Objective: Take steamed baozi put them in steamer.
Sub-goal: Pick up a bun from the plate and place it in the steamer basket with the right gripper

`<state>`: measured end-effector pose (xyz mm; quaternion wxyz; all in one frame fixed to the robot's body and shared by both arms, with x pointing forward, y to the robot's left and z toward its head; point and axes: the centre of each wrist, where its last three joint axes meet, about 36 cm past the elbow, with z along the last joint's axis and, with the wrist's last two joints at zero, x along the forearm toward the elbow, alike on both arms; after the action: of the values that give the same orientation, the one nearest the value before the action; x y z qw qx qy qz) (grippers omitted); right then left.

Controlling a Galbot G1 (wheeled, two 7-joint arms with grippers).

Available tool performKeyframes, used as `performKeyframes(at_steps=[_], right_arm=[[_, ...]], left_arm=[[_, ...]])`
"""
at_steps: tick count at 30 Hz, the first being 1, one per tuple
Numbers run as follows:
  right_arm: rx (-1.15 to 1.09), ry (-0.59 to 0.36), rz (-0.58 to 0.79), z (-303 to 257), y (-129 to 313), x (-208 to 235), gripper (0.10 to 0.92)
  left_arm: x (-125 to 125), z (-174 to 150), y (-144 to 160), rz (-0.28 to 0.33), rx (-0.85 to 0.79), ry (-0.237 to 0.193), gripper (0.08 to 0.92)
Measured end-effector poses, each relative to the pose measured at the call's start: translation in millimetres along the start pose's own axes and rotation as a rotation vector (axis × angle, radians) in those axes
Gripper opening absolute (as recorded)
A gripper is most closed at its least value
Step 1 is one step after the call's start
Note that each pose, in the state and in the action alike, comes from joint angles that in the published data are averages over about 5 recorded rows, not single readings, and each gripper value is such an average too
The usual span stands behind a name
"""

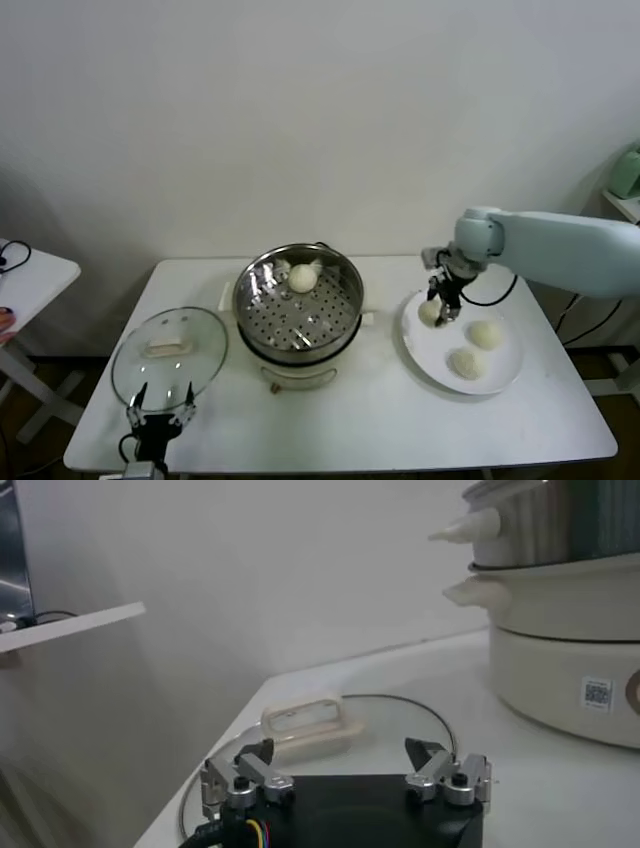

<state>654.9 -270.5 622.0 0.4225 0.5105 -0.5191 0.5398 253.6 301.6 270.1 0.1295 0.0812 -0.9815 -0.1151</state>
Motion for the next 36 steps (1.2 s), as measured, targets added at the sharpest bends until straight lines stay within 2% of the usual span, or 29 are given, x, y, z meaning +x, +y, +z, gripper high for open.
performKeyframes(at_steps=[8, 17, 25, 36], right_arm=[[0.021, -0.062, 0.058, -40.6, -10.6, 79.5, 0.622], [0.064, -0.151, 0.096, -117.2, -20.2, 118.5, 0.624], [0.118, -0.195, 0.096, -193.5, -30.0, 106.2, 0.624], [0.168, -0.209, 0.069, -261.9, -39.5, 51.9, 0.624]], left_arm=[[0.8, -4.2, 1.4, 0.002, -0.001, -0.006, 0.823], [2.6, -8.6, 3.0, -0.003, 0.004, -0.014, 0.823], [5.0, -10.2, 3.4, -0.005, 0.006, -0.017, 0.823], [6.5, -10.4, 4.2, -0.002, 0.002, -0.018, 0.823]])
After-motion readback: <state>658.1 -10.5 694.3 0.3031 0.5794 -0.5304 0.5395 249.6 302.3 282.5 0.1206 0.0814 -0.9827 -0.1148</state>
